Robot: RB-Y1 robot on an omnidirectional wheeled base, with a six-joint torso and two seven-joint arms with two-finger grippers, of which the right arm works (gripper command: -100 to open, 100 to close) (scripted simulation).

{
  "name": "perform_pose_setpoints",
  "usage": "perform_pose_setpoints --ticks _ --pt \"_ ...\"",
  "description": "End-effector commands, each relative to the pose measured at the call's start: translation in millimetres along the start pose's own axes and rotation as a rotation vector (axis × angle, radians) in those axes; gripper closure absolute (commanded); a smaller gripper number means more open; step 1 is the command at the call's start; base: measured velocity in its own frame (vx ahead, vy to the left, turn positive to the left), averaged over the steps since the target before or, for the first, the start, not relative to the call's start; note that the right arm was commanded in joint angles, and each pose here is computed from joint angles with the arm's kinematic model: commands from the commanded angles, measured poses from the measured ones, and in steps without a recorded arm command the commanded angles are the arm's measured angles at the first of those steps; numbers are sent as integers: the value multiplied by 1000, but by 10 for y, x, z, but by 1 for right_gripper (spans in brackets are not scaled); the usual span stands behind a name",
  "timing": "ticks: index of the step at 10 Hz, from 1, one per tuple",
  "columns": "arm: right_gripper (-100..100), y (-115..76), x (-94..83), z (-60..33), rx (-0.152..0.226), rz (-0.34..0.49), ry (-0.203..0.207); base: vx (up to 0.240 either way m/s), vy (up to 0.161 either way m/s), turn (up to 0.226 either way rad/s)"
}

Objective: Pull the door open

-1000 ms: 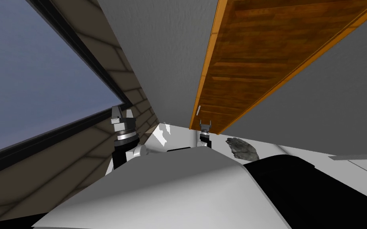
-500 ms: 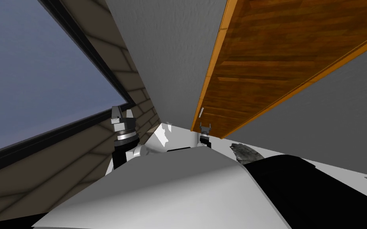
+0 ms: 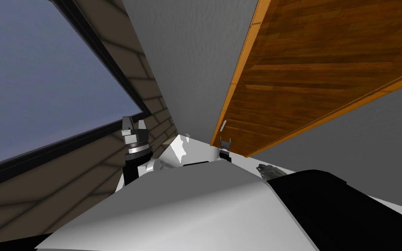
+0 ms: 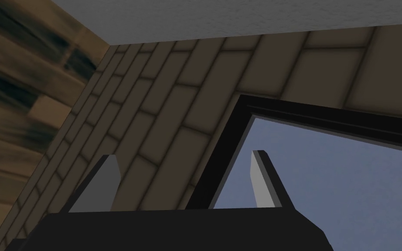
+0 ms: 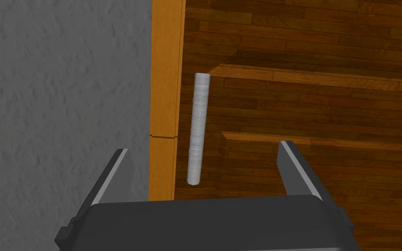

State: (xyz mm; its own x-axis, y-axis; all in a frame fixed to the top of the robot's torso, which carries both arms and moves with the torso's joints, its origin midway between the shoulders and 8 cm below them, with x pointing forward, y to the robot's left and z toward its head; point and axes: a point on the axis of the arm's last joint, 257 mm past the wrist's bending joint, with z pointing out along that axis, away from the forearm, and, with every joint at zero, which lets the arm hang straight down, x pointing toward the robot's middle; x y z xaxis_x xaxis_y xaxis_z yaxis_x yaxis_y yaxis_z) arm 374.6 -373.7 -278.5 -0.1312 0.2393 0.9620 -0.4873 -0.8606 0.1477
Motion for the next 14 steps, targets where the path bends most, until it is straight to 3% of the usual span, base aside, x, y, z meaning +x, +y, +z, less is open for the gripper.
perform_pose_setpoints --ticks 1,7,8,14 --pt "-100 35 -142 -42 -11 21 -29 74 -55 122" --pt "-100 265 -633 -207 -63 82 -133 79 -63 128" --pt "-100 265 -633 -207 -63 82 -133 74 -68 88" --pt "-100 539 -1030 -382 -127 120 -216 85 -80 115"
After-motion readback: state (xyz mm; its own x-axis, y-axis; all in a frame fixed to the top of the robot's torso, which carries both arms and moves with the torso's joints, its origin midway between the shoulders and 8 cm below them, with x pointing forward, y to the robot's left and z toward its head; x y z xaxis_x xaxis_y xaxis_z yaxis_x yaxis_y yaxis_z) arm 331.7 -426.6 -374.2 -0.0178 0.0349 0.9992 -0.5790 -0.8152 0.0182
